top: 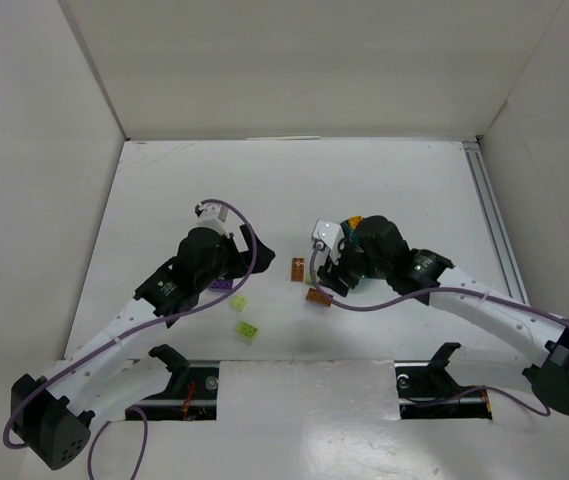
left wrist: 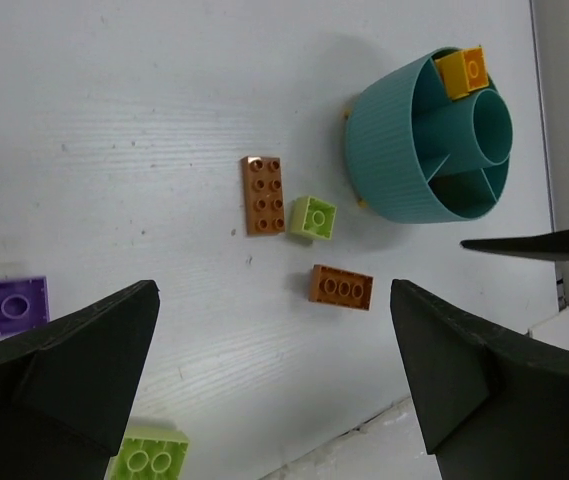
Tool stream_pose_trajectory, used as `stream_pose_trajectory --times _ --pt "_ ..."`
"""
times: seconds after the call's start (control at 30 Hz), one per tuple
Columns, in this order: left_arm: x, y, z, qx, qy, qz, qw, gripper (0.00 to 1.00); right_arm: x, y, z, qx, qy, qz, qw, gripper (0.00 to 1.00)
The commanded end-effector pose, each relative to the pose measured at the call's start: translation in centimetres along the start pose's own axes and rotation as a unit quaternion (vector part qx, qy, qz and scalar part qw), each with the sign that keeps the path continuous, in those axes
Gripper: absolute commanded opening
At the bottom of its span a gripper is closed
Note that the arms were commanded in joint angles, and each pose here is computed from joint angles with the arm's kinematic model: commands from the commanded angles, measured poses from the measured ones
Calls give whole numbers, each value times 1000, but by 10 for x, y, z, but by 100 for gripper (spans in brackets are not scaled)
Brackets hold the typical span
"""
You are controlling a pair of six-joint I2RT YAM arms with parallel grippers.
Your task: Sort the legos into containers by color
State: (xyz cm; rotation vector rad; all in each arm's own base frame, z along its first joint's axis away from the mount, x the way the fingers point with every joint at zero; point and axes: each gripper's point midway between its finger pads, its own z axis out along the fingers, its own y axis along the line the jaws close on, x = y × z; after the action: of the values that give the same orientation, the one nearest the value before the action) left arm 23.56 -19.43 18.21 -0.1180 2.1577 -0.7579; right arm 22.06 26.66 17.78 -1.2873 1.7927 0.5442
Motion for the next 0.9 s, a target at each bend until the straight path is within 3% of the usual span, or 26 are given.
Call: stream_pose_trajectory --times 0.0,0.2,0.67,0.8,0.87 --pt "11 12 -6 -11 0 -38 999 100 16 29 10 -34 -3 22 999 64" --pt "32 26 -9 -9 4 -59 998 100 46 53 33 -42 34 34 998 64" --pt "44 32 -4 -1 9 -54 999 100 84 19 73 42 118 34 992 63" --pt "43 30 -4 6 8 -49 999 100 93 20 82 41 135 40 989 53" --pt "45 31 -3 6 8 -49 999 100 96 23 84 33 138 41 989 38"
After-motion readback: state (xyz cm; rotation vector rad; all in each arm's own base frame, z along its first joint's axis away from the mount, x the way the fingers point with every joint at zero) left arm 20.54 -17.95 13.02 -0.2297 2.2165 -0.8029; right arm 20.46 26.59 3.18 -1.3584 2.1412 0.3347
